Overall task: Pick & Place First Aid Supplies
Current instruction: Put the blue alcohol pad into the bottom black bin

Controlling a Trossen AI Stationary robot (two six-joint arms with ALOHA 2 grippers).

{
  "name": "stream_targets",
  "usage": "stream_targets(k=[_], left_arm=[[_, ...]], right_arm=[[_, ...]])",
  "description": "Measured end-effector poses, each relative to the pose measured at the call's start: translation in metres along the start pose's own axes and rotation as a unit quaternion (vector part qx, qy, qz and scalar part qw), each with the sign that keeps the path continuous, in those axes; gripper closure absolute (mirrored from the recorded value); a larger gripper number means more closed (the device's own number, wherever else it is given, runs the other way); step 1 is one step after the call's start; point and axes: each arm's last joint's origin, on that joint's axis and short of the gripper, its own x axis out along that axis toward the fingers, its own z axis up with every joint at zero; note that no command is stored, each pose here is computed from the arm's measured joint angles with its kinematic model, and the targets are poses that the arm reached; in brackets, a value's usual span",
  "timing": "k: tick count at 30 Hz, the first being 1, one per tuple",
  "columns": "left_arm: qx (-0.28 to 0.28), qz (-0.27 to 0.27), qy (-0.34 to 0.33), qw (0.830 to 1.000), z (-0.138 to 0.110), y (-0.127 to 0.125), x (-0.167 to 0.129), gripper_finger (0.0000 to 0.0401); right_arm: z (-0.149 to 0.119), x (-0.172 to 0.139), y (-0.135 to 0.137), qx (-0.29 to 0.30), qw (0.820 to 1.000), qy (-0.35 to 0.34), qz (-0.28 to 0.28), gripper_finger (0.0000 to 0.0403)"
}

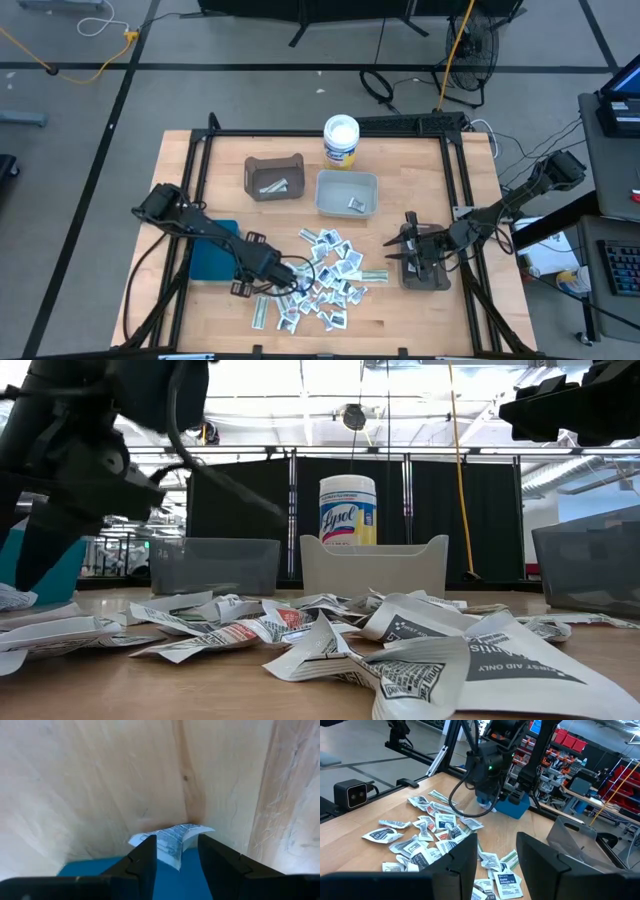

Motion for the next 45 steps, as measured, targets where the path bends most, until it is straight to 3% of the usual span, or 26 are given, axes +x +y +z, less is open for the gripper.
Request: stream_targets(k=[11,23,30,35,39,42,45], left_arm=[[0.012,-0.006,0.038,0.999,0.009,-0.001,0.016,0.0257],[-0.001,-0.010,0.047,0.999,0.009,0.002,0.016,0.0358],[-0.004,0.001,0.024,1.000,0.016,0.005,-0.003,0.0395],[-0.007,0.040,-0.041,0.998,0.029,0.010,-0.028,0.0391],[0.004,0.074,-0.153,0.985,0.049,0.014,-0.060,0.0383],[0.029,0.081,-0.273,0.958,0.069,0.016,-0.086,0.0388],[0.059,0.078,-0.395,0.913,0.089,0.020,-0.107,0.0395]], right_arm=[[0.000,0.000,0.000,-0.001,1.000,0.002,0.001,0.0273],[0.000,0.000,0.000,-0.001,1.000,0.002,0.001,0.0273],[-0.001,0.000,0.000,-0.001,1.000,0.003,0.001,0.0273],[-0.001,0.000,0.000,-0.001,1.000,0.003,0.001,0.0273],[-0.001,0.000,0.000,-0.001,1.000,0.003,0.001,0.0273],[-0.001,0.000,0.000,-0.001,1.000,0.003,0.001,0.0273],[-0.001,0.000,0.000,0.006,1.000,0.004,0.001,0.0273]])
